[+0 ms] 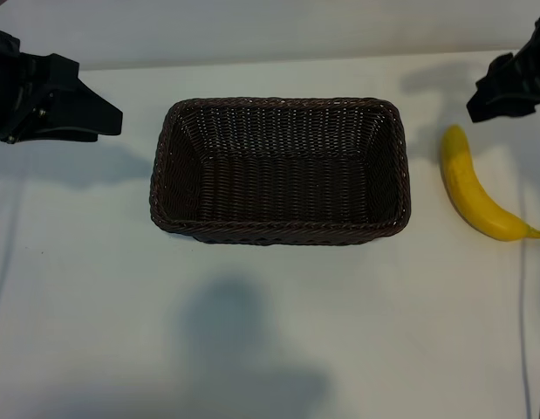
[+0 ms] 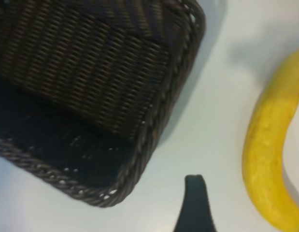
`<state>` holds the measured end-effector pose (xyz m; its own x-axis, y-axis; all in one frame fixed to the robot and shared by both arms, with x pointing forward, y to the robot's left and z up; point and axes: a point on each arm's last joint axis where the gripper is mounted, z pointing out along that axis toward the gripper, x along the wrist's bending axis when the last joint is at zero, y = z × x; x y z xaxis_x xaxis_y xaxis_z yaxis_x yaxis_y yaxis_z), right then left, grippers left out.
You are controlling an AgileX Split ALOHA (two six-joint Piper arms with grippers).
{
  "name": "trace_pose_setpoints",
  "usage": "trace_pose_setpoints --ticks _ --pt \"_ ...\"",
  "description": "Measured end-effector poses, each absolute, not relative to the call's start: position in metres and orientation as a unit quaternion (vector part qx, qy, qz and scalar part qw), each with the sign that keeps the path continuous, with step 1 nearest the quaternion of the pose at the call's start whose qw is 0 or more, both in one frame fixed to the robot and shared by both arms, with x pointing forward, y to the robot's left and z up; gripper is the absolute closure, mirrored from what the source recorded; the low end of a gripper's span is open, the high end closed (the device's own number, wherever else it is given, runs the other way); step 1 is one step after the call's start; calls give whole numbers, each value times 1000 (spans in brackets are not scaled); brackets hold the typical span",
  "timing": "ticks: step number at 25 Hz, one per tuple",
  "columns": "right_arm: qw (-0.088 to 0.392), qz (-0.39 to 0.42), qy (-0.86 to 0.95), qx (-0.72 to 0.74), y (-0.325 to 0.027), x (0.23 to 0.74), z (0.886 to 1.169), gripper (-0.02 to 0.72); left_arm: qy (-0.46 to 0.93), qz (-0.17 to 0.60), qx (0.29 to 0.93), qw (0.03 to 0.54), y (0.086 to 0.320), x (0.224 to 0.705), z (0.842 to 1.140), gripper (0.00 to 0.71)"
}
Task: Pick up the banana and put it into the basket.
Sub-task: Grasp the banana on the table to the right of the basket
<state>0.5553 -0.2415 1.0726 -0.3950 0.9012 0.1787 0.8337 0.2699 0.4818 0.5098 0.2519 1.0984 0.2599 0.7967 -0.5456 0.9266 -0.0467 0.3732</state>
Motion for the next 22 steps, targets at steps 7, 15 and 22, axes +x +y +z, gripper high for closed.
trace_pose_setpoints --ticks 7,15,22 --pt "70 226 791 564 -246 562 1041 153 601 -95 717 340 252 510 1098 309" --pt "50 188 791 579 -248 577 1005 153 601 -95 717 340 252 510 1098 309" --pt "44 177 786 590 -248 583 980 164 602 -92 716 341 252 510 1098 309"
